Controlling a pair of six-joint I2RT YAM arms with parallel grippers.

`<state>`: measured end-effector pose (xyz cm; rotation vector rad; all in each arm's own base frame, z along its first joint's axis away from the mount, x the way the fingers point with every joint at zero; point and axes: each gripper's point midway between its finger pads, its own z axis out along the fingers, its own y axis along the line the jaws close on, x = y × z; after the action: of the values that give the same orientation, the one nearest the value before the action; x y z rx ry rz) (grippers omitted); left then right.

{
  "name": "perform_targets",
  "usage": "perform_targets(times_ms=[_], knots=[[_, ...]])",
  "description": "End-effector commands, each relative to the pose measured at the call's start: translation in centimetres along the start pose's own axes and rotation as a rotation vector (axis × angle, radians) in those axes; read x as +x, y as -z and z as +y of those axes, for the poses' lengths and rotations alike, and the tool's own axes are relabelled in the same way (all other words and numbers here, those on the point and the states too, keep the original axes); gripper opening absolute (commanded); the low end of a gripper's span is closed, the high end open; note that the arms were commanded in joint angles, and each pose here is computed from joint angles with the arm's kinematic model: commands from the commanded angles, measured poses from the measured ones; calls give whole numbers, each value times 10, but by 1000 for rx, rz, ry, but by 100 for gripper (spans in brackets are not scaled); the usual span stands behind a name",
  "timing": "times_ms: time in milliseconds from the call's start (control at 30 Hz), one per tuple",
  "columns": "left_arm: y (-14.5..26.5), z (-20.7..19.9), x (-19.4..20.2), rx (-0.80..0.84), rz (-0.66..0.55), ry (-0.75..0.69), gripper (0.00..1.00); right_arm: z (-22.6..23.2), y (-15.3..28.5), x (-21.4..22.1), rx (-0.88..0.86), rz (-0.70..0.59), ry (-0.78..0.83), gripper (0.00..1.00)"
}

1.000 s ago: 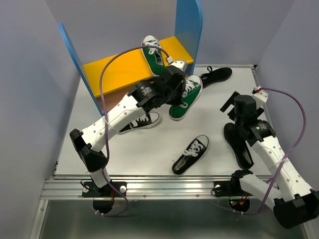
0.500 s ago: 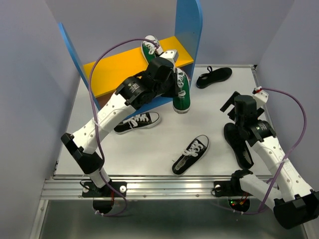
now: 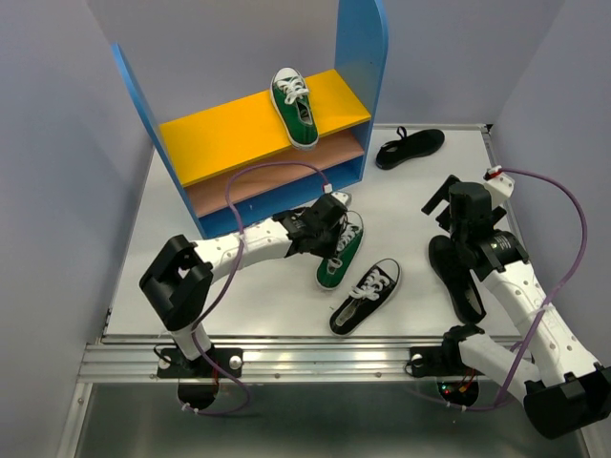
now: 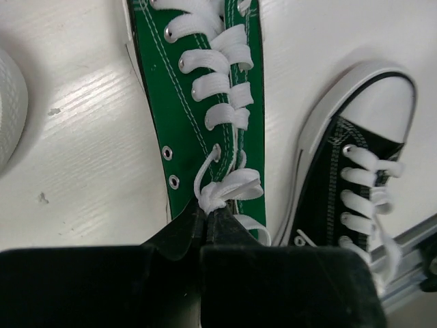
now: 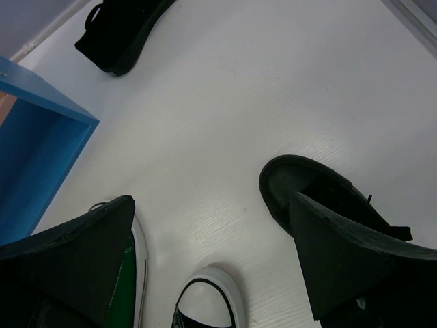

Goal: Place and organize the shoes onto the shoe shelf

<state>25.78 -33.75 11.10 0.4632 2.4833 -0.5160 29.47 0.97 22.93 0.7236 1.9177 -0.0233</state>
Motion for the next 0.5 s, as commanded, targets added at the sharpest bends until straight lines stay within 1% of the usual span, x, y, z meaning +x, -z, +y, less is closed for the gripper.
perform_targets(times_ms=[0, 33, 67, 100, 133, 167, 200, 233, 267, 333, 367, 433, 467], knots=[[-6, -20, -39, 92, -178, -24, 0, -1, 2, -12, 3, -48, -20, 100], [-11, -18, -32, 88, -153, -24, 0, 0, 2, -12, -1, -47, -22, 100], [-14, -16, -25, 79, -125, -29, 6, 0, 1, -11, 2, -44, -20, 100], [-18, -14, -20, 69, -102, -31, 16, 0, 1, -10, 3, -43, -22, 100], [-18, -14, -14, 62, -82, -41, 35, 0, 0, -9, 3, -41, -22, 100], [-19, -13, -10, 50, -72, -47, 35, 0, 0, -9, 5, -41, -23, 100], [-18, -14, -10, 44, -70, -49, 59, 0, 0, -8, 4, -37, -22, 100], [-18, -13, -8, 35, -64, -57, 65, 1, -1, -7, 3, -33, -22, 100], [-15, -14, -5, 30, -54, -67, 75, 1, -1, -7, 4, -32, -21, 100], [-11, -12, -3, 1, -46, -71, 79, 1, -2, -7, 5, -31, -19, 100], [-9, -11, -3, -7, -49, -71, 79, 2, -2, -7, 3, -31, -20, 100], [-2, -9, -6, -28, -65, -60, 74, 2, -2, -7, 3, -29, -16, 100], [1, -6, -5, -42, -66, -54, 65, 2, -2, -7, 2, -30, -15, 100]])
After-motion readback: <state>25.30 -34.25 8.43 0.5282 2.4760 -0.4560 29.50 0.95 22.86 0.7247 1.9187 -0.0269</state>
